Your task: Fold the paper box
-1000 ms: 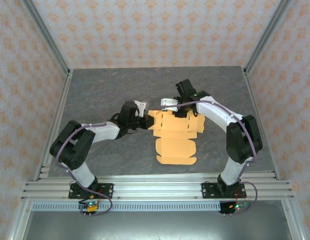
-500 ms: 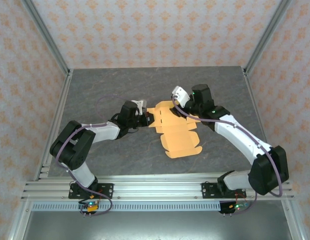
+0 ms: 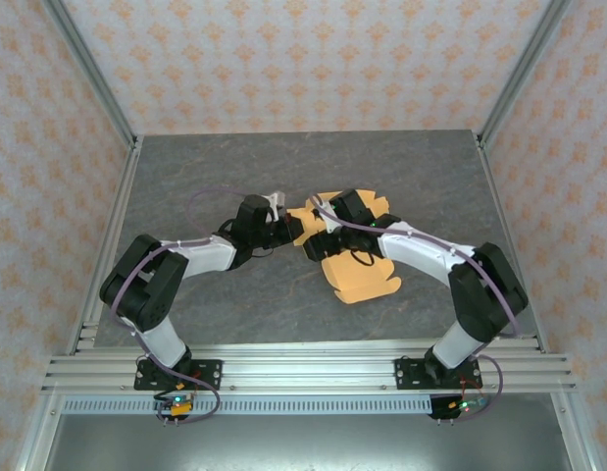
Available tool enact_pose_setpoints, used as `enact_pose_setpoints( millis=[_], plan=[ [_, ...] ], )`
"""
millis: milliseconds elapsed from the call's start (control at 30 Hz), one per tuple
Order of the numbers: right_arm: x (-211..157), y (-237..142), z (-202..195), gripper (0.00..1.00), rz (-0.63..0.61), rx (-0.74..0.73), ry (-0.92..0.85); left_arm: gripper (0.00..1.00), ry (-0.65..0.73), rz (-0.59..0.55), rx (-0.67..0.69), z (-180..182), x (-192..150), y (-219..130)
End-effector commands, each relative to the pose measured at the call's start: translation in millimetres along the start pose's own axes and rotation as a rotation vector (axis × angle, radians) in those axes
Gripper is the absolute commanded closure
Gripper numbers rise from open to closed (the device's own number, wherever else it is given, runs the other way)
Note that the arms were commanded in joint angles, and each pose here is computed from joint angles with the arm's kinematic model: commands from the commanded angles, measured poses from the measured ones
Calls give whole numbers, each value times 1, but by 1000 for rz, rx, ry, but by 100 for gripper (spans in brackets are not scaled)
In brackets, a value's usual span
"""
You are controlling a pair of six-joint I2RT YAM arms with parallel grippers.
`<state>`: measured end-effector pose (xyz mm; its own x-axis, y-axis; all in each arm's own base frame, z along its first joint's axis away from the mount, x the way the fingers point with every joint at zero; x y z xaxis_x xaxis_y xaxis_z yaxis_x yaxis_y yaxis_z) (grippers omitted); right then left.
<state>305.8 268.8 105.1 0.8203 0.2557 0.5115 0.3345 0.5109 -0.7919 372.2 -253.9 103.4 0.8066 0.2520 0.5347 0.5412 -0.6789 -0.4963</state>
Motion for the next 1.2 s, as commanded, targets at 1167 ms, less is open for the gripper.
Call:
enact_pose_setpoints(
  millis=[1167],
  plan=[
    [50,-62,-41,20,-525,-9,1240,100,213,-109,93,6,-14,-1]
  ],
)
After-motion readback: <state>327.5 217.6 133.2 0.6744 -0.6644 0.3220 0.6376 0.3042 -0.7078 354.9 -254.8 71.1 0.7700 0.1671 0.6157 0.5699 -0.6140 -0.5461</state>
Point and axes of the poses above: each hand's point on the last joint's axis, 136 mm out from that joint toward the fingers, its own y axis out along the fingers, its own z axis along the line the jaws close on, x = y × z, the point moved 1 cm from there along -y, back along the fingers, and after that the axes turned 9 degrees about y, right-handed, at the moved point
